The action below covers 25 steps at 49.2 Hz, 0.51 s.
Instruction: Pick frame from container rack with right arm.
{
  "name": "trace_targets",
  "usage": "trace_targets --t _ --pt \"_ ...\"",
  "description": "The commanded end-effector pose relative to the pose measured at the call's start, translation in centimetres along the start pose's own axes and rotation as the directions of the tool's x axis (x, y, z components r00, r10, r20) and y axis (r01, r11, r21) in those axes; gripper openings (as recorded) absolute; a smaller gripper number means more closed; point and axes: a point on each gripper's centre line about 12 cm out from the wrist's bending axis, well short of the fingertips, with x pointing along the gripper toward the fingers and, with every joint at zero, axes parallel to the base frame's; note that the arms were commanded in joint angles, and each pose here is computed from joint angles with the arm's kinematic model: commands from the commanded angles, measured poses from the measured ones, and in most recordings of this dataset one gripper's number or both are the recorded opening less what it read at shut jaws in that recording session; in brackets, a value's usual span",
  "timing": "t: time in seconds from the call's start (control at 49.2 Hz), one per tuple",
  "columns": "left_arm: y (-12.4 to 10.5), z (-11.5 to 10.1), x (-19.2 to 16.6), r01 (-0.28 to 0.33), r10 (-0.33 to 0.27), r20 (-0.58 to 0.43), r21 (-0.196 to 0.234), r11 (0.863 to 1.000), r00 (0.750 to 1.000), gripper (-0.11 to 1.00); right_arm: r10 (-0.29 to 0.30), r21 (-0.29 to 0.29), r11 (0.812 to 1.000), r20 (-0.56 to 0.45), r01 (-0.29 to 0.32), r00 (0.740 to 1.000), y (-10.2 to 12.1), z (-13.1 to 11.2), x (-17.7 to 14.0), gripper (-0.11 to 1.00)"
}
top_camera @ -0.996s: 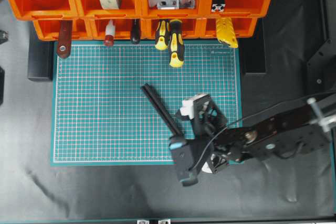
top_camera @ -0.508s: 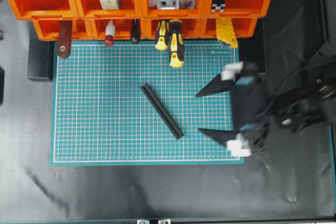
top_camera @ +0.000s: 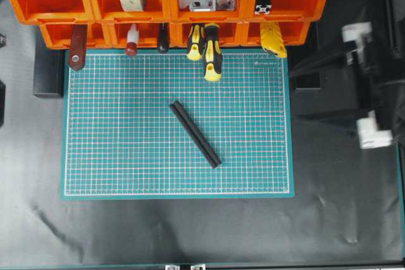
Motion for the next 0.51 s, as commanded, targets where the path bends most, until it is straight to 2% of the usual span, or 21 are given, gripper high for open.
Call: trace_targets --t 0.0,0.183,0.488 --pt "0.0 1.1 0.1 -0.003 0.003 0.022 -0.001 1.0 1.0 0.0 0.008 0.012 1.0 0.054 -0.008 0.999 -0.4 0.2 -1.6 0.84" --pt "0.0 1.0 0.1 -0.003 0.003 0.02 -0.001 1.0 1.0 0.0 0.002 0.028 1.0 0.105 -0.005 0.994 -1.2 -0.3 -3.6 0.83" --pt "0.0 1.0 0.1 -0.002 0.002 0.02 -0.003 1.0 1.0 0.0 -0.021 0.044 0.999 0.128 0.015 0.992 -1.9 -0.8 -5.1 0.84"
